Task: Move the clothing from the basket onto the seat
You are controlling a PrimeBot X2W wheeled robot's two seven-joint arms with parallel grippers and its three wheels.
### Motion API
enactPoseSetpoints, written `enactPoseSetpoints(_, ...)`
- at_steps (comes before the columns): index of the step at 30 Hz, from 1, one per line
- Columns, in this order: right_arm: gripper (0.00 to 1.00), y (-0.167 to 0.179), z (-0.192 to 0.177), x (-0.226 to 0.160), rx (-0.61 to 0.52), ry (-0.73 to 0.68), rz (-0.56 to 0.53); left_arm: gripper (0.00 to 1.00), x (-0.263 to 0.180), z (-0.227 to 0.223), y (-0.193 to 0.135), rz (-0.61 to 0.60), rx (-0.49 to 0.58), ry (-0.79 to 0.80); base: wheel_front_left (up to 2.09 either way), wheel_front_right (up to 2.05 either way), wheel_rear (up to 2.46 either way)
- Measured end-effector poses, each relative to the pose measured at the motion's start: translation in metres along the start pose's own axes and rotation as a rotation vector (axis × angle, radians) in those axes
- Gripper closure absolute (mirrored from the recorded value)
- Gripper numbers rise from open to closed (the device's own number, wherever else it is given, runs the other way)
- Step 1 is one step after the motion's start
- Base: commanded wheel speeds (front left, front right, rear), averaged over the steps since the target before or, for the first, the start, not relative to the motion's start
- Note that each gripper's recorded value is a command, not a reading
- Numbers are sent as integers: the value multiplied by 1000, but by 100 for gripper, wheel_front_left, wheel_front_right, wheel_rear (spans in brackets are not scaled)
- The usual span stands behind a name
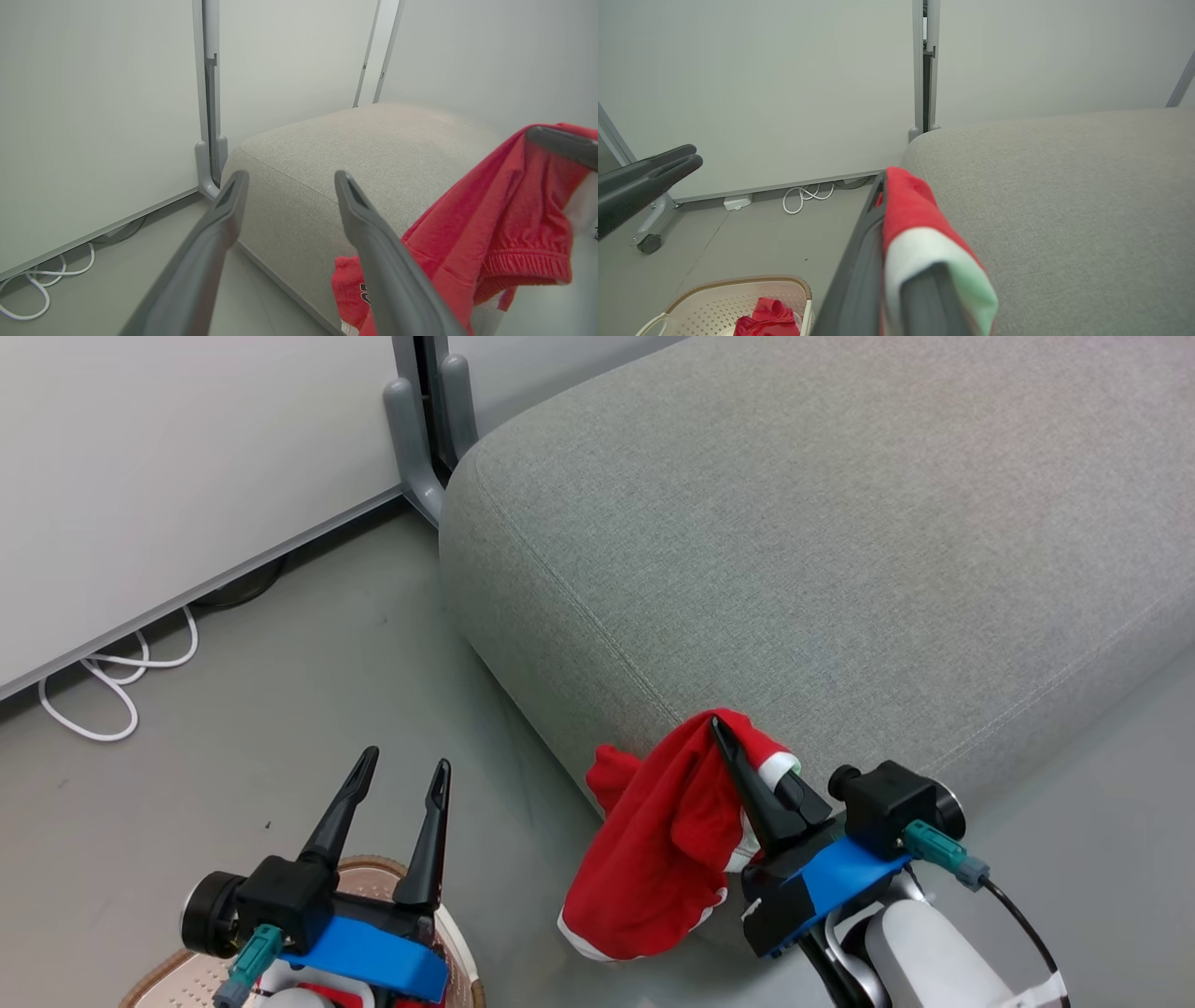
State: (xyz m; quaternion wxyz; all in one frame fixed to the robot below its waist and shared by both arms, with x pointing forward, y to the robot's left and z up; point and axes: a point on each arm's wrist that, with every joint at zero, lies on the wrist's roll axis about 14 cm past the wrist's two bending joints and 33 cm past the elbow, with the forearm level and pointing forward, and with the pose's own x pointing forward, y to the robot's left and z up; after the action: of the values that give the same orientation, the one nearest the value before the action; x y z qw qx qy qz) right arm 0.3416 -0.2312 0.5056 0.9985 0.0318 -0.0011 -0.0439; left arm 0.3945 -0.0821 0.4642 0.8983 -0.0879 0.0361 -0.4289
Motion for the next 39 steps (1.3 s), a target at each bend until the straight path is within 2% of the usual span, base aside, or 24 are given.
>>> enactPoseSetpoints(3,100,-6,4,7,-11,-3,-12,0,1,-1,4,6,1,-3,0,0,0)
enactPoseSetpoints(9,100,-42,43,48,-68,-65,-78,0,4,-9,20,26,-5,1,0,0,0)
enactPoseSetpoints(20,100,-132,128,142,-105,-228,-267,0,14,-41,63,39,-20,19,0,0,0)
enactPoseSetpoints(26,100,-171,153,187,-135,-304,-357,0,15,-57,96,81,-30,4,0,0,0)
enactPoseSetpoints(31,100,-195,134,217,-115,-304,-428,0,10,-76,117,117,-46,10,0,0,0)
enactPoseSetpoints(35,100,-206,73,232,-115,-177,-468,0,2,-88,130,150,-54,24,0,0,0)
enactPoseSetpoints(39,100,-208,-3,232,-145,19,-484,0,-5,-98,141,180,-56,41,0,0,0)
